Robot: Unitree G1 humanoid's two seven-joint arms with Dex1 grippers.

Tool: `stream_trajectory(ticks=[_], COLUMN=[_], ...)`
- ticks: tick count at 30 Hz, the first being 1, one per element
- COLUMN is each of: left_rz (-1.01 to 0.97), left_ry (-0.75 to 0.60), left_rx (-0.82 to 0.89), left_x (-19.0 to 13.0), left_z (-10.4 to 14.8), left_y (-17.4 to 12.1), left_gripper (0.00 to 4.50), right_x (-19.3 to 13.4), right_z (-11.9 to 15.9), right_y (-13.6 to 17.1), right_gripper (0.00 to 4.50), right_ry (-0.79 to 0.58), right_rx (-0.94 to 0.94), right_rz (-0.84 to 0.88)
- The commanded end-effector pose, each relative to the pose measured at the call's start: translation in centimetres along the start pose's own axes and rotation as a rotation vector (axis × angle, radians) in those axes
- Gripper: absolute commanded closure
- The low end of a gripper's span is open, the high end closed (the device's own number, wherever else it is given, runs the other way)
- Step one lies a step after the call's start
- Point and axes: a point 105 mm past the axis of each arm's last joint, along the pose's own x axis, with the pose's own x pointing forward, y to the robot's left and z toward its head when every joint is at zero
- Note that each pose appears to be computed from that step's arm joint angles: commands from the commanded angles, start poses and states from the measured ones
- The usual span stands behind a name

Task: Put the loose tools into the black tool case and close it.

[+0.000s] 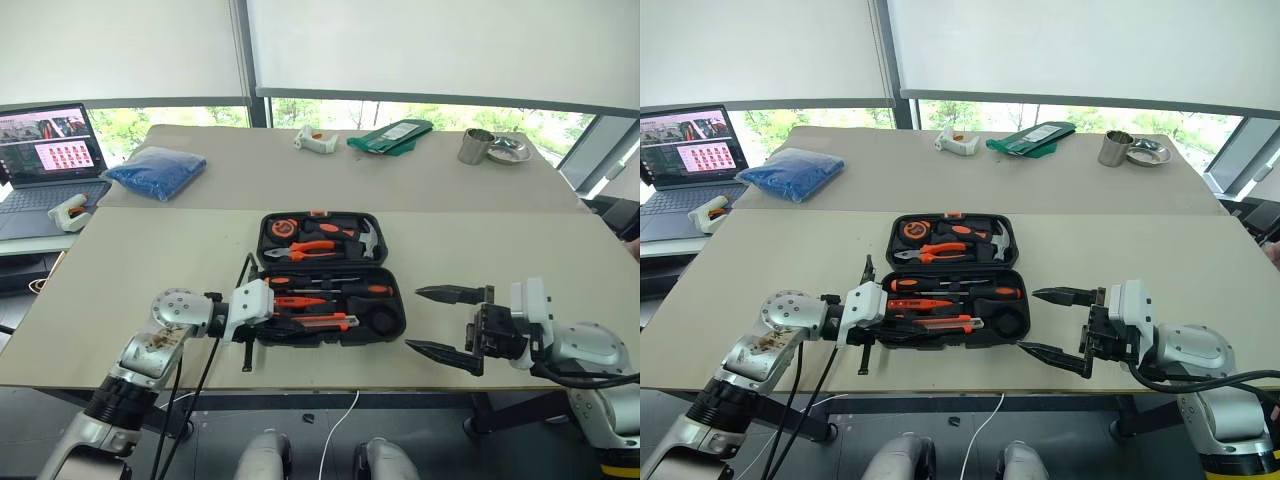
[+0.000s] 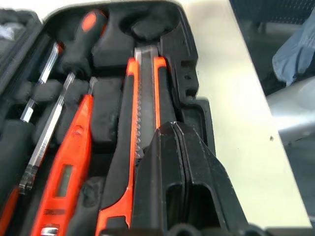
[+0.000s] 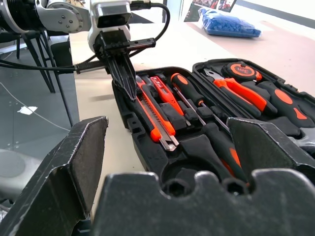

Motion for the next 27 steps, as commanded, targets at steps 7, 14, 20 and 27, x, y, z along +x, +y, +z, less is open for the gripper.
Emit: stream_trajectory(ticks=[7,14,20,27], left_rz=[0.044,0.105,0.112,0.082], left_ry=[0.045,-0.142,-0.084,0.024], left_rx=[-0.149,-0.128,-0.124,-0.114], left_x=[1.4,0.0,0.9,1.8], left_z=[-1.5,1.5,1.1,-0.7], left_y=[0.2,1.5,1.8,1.2], left_gripper=[4.44,4.44,4.44,4.44], right_x=[0.1,-0.2,0.2,0.4], right_z=[1.0,0.9,1.4,1.5], right_y=[-0.1,-0.2,-0.3,-0.2], right_gripper=[0.00,0.00,0.00,0.00], right_ry=[-0.017,-0.017,-0.061,-0.055], right_rx=[-0.036,-0.031,-0.014,-0.018], right_rz=[0.008,-0.003,-0.010,-0.006])
